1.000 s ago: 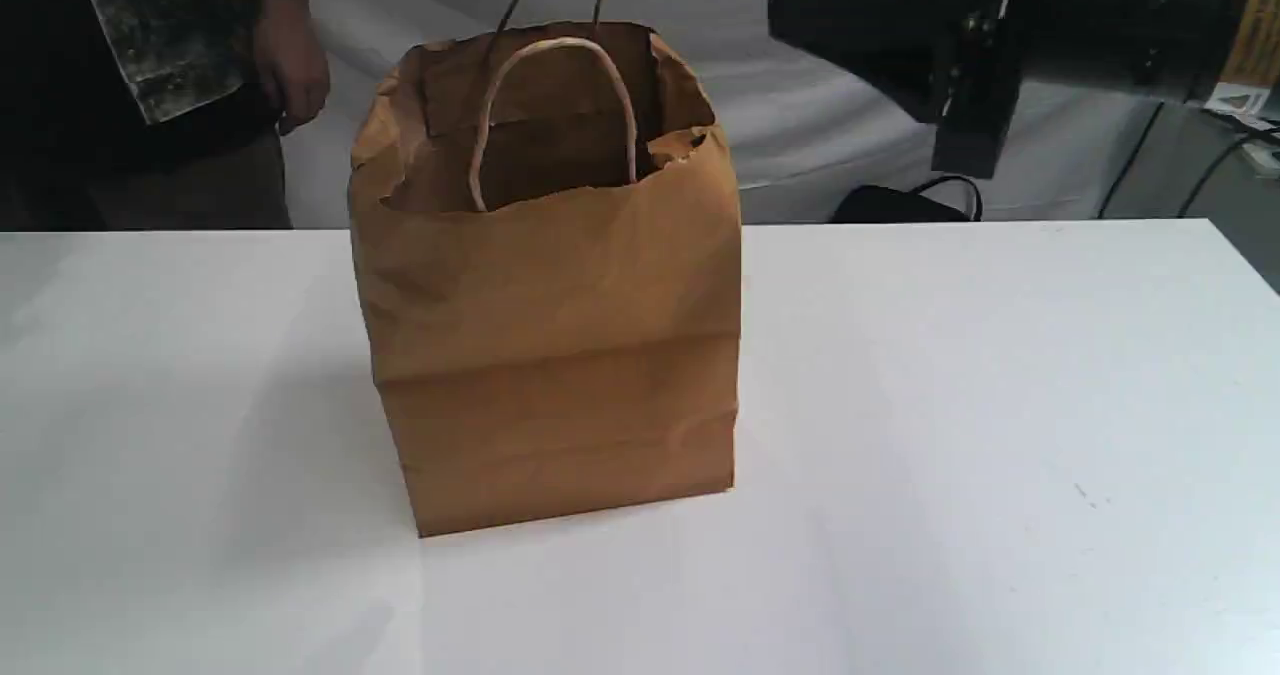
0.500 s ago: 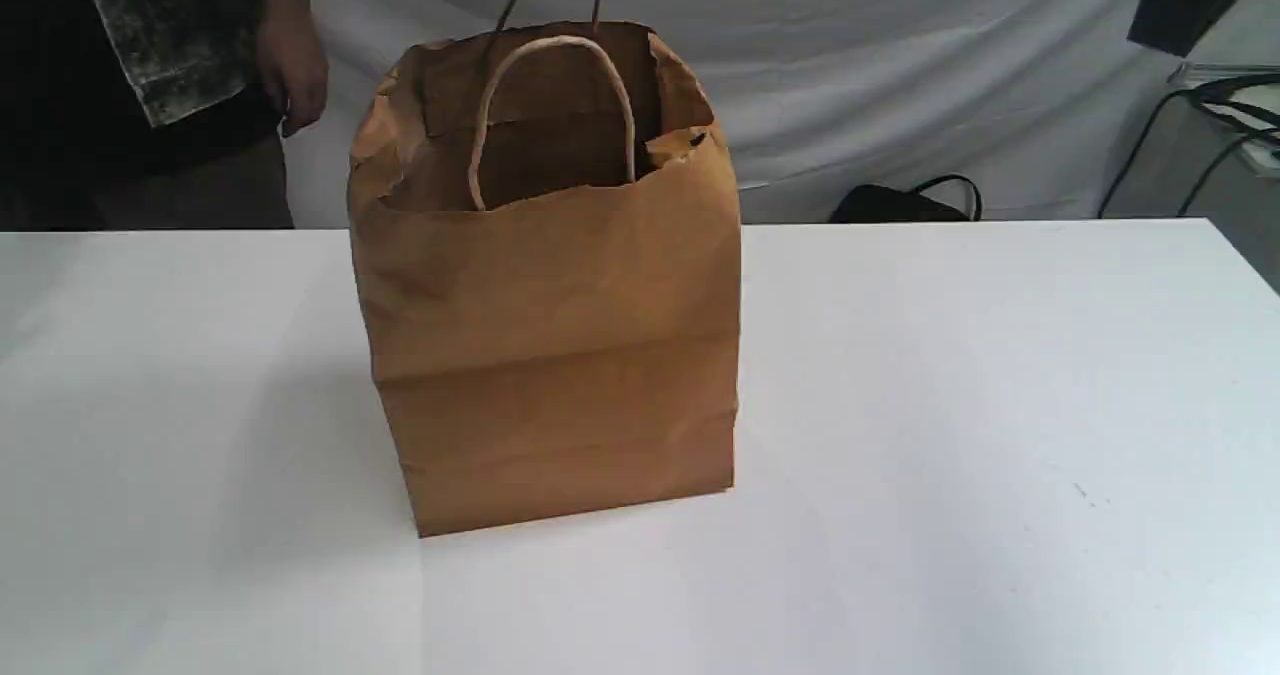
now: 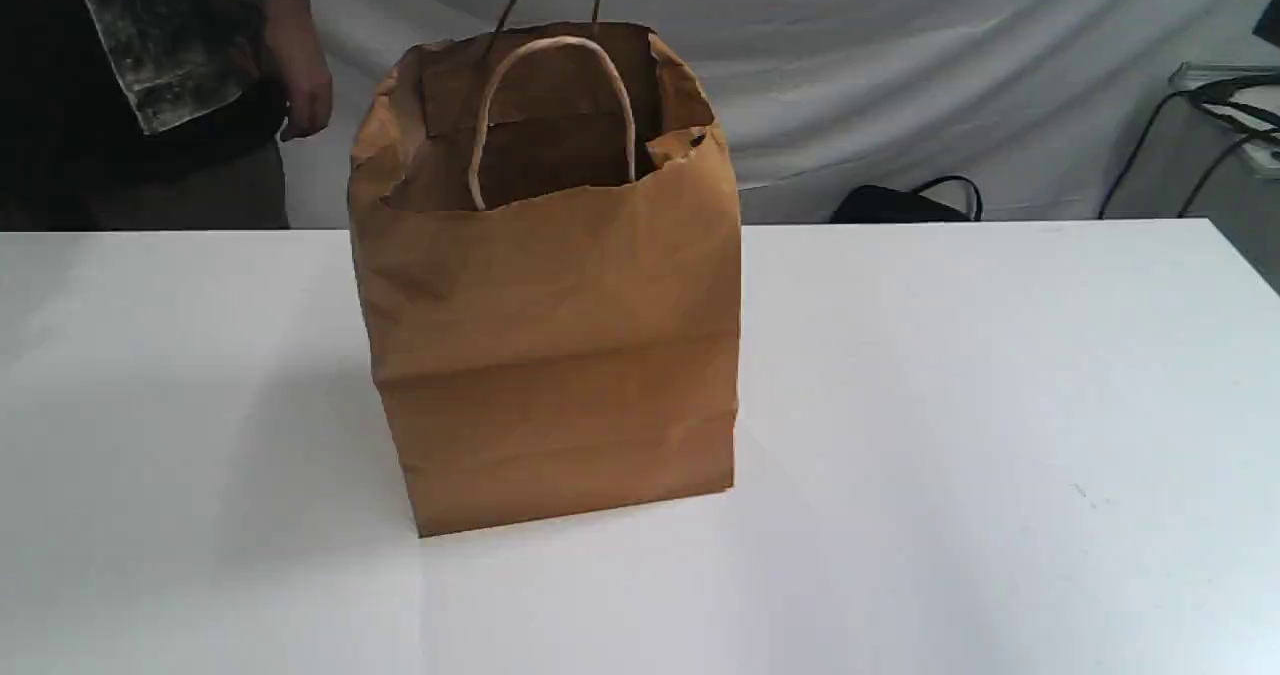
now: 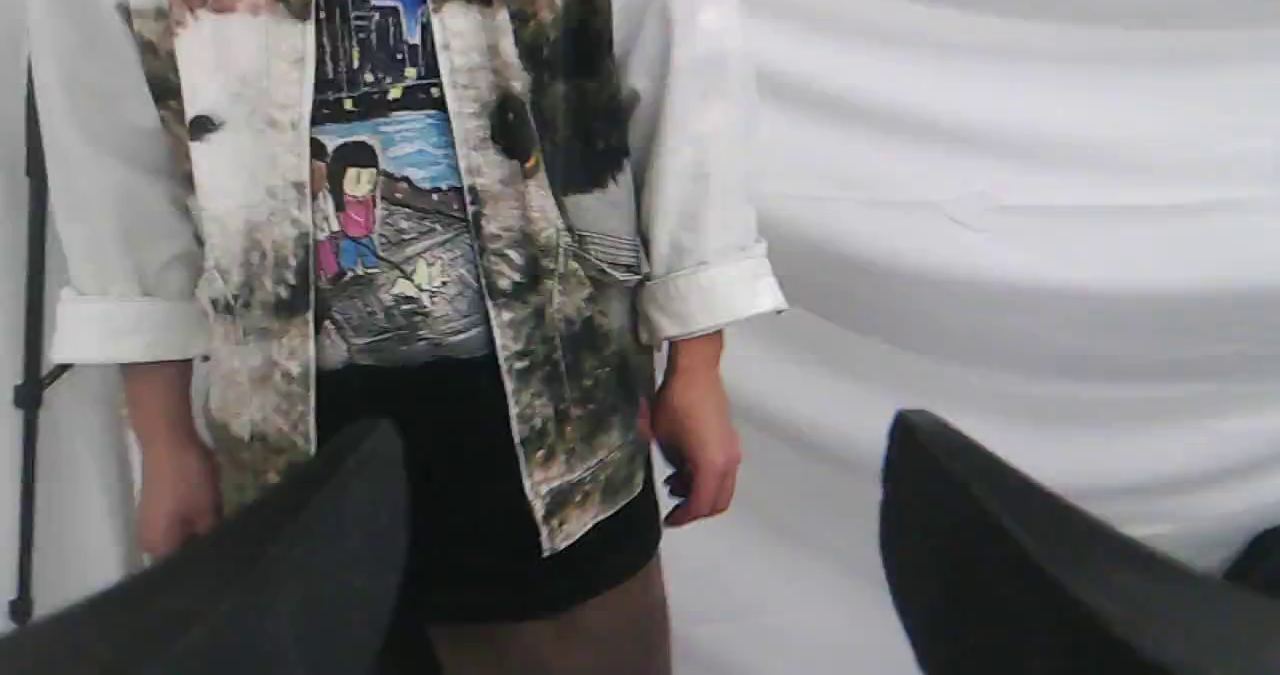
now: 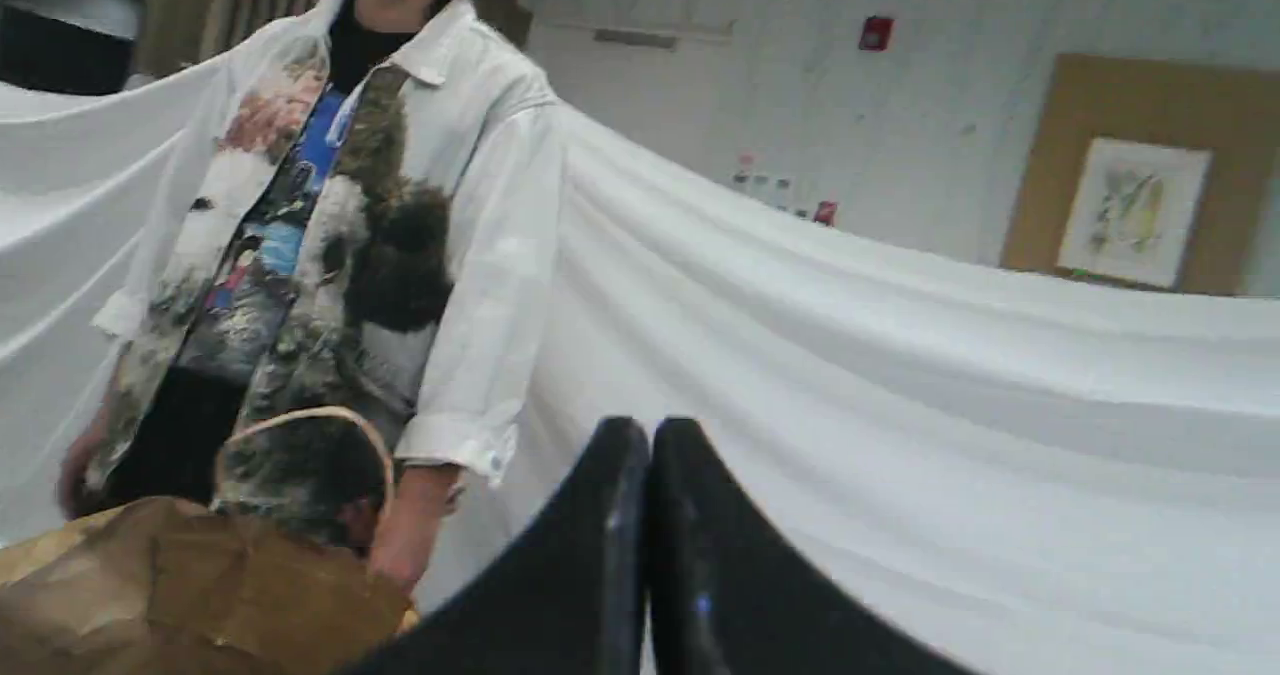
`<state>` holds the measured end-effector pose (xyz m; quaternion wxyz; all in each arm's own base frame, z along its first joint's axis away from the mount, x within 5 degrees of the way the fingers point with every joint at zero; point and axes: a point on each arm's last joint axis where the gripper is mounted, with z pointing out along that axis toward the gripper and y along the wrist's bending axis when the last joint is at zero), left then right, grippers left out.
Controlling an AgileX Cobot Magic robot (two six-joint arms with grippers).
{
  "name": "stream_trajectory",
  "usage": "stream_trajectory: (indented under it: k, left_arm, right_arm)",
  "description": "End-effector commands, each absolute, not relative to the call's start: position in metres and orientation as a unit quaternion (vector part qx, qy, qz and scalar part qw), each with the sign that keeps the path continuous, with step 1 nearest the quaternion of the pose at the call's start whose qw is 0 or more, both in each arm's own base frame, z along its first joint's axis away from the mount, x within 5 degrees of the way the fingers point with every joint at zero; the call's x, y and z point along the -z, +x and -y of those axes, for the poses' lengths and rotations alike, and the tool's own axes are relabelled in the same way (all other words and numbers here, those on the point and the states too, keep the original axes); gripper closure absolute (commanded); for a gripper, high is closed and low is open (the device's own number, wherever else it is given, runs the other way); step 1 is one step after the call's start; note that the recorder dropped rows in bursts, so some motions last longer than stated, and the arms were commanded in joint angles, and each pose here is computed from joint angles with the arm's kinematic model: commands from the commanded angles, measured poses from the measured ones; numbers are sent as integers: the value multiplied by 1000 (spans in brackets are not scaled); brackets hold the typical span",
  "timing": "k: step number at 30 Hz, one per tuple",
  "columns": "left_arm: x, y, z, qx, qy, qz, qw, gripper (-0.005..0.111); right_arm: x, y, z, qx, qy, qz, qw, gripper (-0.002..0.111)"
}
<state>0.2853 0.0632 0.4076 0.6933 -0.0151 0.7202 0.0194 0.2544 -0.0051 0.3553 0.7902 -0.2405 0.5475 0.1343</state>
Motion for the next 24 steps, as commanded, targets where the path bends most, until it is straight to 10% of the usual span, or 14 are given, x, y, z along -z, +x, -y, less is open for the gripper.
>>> stream_trajectory:
  k: [1, 24]
  left_arm:
    - [-409, 264, -40, 29, 54, -698, 713, 39]
    - [-322, 132, 33, 165, 228, -654, 702, 39]
  right_arm:
    - [-352, 227, 10, -88, -179, -504, 840, 108]
    - [-260, 96, -4, -41, -42, -470, 881, 108]
